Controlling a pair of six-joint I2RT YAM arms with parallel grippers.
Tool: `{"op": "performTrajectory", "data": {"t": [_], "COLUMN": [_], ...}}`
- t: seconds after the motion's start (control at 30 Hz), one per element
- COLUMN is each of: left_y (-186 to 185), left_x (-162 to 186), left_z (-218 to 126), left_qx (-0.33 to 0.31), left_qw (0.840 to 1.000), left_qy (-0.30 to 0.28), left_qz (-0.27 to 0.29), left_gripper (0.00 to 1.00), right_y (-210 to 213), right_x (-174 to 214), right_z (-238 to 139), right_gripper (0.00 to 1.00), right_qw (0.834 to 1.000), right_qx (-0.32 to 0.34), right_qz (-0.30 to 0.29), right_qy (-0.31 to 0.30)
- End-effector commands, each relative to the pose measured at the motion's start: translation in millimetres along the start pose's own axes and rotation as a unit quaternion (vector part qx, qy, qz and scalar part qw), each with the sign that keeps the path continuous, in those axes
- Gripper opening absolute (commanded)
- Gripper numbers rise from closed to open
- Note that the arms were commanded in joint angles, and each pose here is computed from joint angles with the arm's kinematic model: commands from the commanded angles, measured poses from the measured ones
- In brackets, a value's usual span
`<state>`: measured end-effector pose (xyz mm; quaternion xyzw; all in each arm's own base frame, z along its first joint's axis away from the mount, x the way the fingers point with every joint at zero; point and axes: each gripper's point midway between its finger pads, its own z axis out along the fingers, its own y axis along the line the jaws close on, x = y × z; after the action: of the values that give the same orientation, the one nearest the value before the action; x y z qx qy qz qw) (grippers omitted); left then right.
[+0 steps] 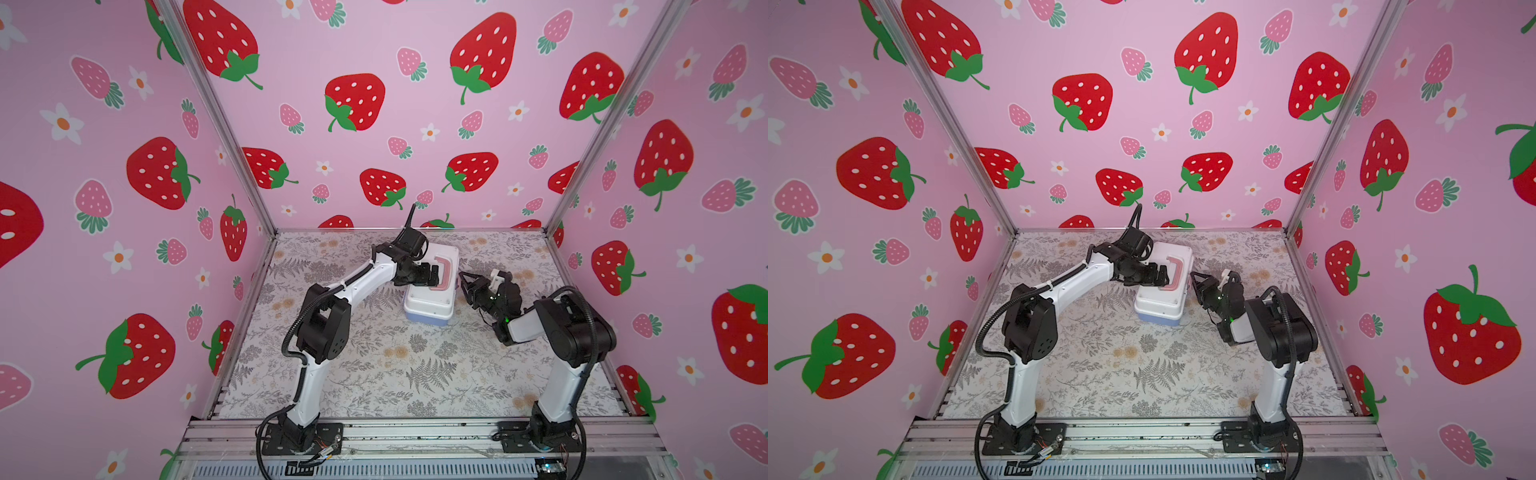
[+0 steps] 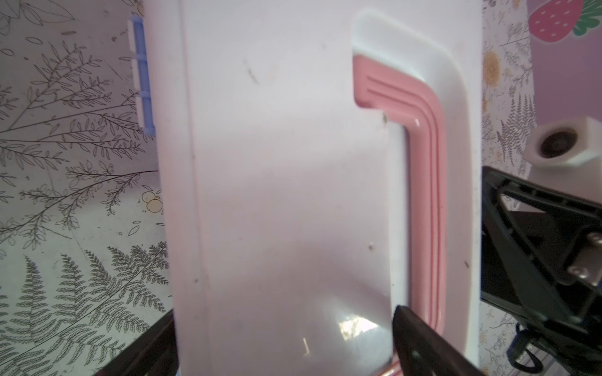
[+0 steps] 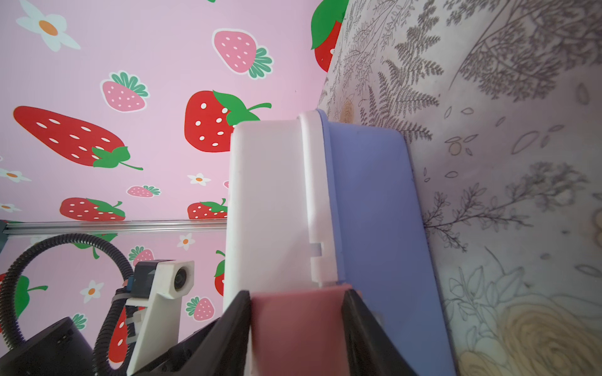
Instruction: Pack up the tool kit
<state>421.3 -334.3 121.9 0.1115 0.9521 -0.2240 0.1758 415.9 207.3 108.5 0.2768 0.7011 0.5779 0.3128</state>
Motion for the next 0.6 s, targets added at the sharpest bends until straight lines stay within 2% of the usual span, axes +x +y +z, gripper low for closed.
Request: {"op": "performTrajectory", "data": {"t": [0.0,0.13,0.3,0.57], "left_y": [-8.6,-8.5,-8.7,-8.8], "left_x": [33.8,34.4,34.3,34.4], "left_z": [26.6,26.9,27.8,28.3], "left_qx": [0.028,0.028,0.029,0.029], "left_qw": [0.997,0.997,0.997,0.997], "left_qy": [0.068,0.070,0.070,0.072], "left_qz": [-0.014,-0.014,-0.015,-0.014], "left_gripper": [1.00,1.00,1.00,1.00], "right_y": [-13.9,-16.8,-18.7,-27.3], "right_x": [22.3,25.0,28.7,30.4], "right_z": [4.3,7.0,10.6,10.6], "right_gripper": [0.50,0.59,0.65,0.56], "right_qw": [0.999,0.998,0.997,0.997], "right_qx": [0.013,0.015,0.014,0.022], "right_qz": [-0.003,-0.005,-0.006,-0.003], "right_qy": [0.050,0.060,0.073,0.075]}}
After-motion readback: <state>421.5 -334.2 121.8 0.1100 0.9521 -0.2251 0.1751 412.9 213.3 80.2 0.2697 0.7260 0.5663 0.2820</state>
